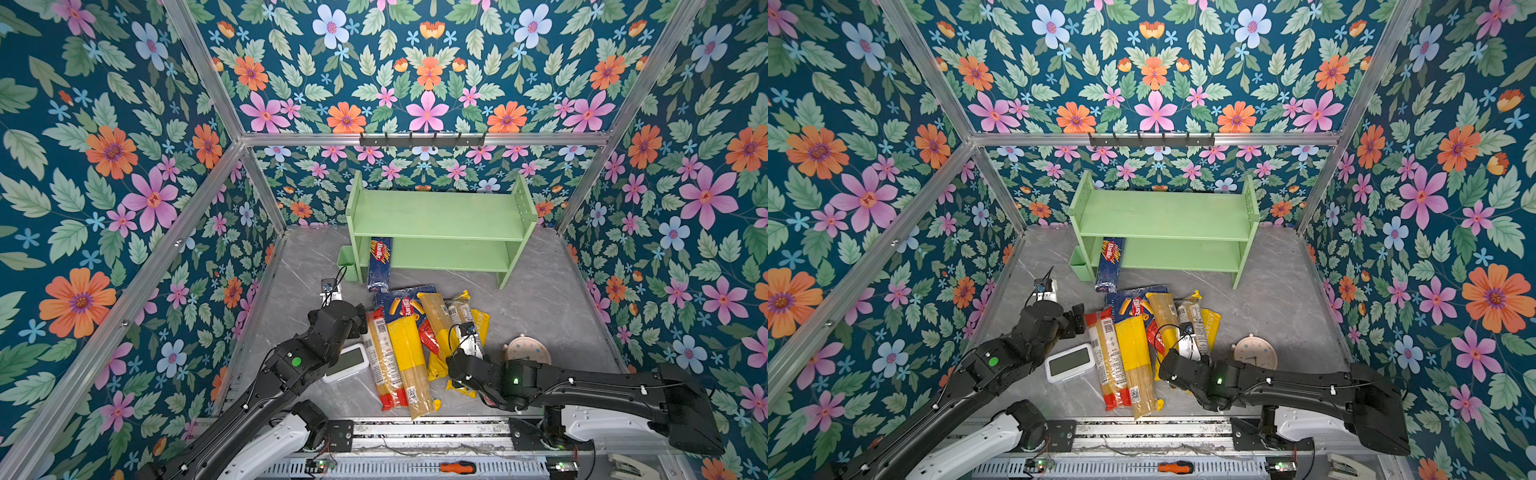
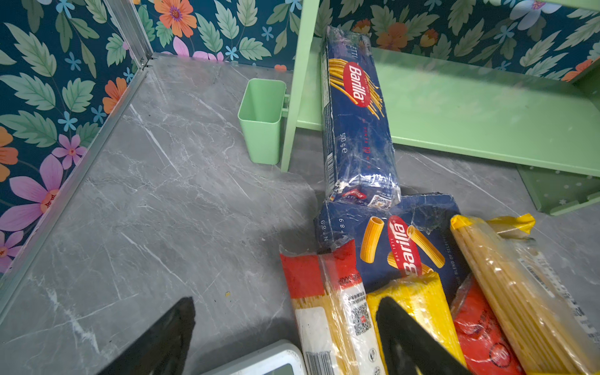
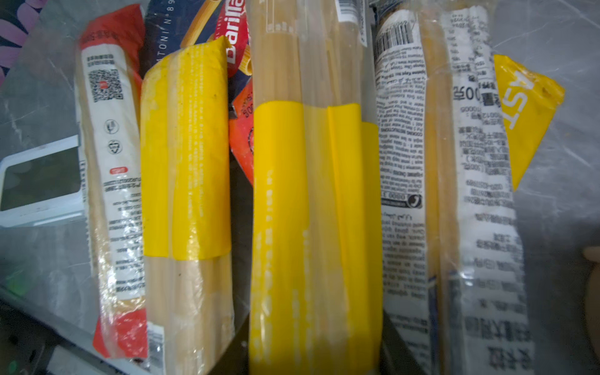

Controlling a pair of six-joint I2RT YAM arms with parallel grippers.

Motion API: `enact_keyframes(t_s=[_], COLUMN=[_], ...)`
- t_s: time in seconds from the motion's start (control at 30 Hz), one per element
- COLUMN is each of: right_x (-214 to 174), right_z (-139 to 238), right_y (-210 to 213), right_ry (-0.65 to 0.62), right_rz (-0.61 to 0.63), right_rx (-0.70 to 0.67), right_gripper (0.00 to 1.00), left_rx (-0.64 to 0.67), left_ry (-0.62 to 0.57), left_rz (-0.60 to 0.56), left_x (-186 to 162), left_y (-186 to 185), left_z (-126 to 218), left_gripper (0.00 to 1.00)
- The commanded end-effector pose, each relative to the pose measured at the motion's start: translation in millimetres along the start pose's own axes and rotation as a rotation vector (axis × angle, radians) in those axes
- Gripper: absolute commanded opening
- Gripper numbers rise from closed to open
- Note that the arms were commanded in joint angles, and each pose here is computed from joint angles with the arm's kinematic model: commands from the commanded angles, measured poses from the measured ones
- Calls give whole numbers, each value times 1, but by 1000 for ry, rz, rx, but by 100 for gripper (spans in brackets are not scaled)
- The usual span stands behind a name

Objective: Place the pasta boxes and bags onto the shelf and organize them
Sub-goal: 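Close the right gripper on the yellow-banded spaghetti bag and lift it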

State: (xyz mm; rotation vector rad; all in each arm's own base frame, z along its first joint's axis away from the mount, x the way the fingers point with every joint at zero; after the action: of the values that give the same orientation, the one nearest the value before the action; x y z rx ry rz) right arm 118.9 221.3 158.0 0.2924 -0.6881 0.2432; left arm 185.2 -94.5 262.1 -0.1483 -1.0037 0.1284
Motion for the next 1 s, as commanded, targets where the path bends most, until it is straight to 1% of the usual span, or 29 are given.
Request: enact_keyframes(t_s=[0.0, 0.17, 0.37, 0.5, 0.6, 0.83, 0.97], right_x=[15, 22, 25, 32, 37, 54, 66], right_z=[11, 20, 22, 24, 25, 40, 51], right_y=[7, 5, 7, 13, 13, -5, -25], right_ry=[-55, -74, -64, -63, -88, -152, -206], right_rz=[6, 22, 22, 40, 58, 82, 82], right_rx=[36, 23, 20, 19, -5, -86, -158], right_gripper=[35, 35, 38, 36, 35, 34, 34], left_rx=[14, 23, 24, 19, 18, 12, 14], left_ry=[-21, -24, -18, -16, -21, -30, -36], left_rz=[-10, -20, -33, -35, -34, -29, -29], left_x=[4, 4, 3, 4, 5, 8, 10], left_y=[1, 1, -2, -3, -3, -2, -3], left_z=[2, 0, -5, -5, -4, -1, 0], left_gripper=[90, 90, 90, 90, 90, 90, 90])
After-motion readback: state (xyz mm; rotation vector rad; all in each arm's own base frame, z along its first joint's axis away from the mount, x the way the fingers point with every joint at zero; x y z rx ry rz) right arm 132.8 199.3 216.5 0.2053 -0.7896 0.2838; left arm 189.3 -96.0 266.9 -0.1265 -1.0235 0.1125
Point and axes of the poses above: each gripper's point midway between its finger pads, its own z axis back along the fingers, its own y axis along the line the jaws close on, x = y × z, the point moved 7 cm from there along z, back along the fingers, and after that the axes turned 5 degrees about z, right-handed, at the moved point
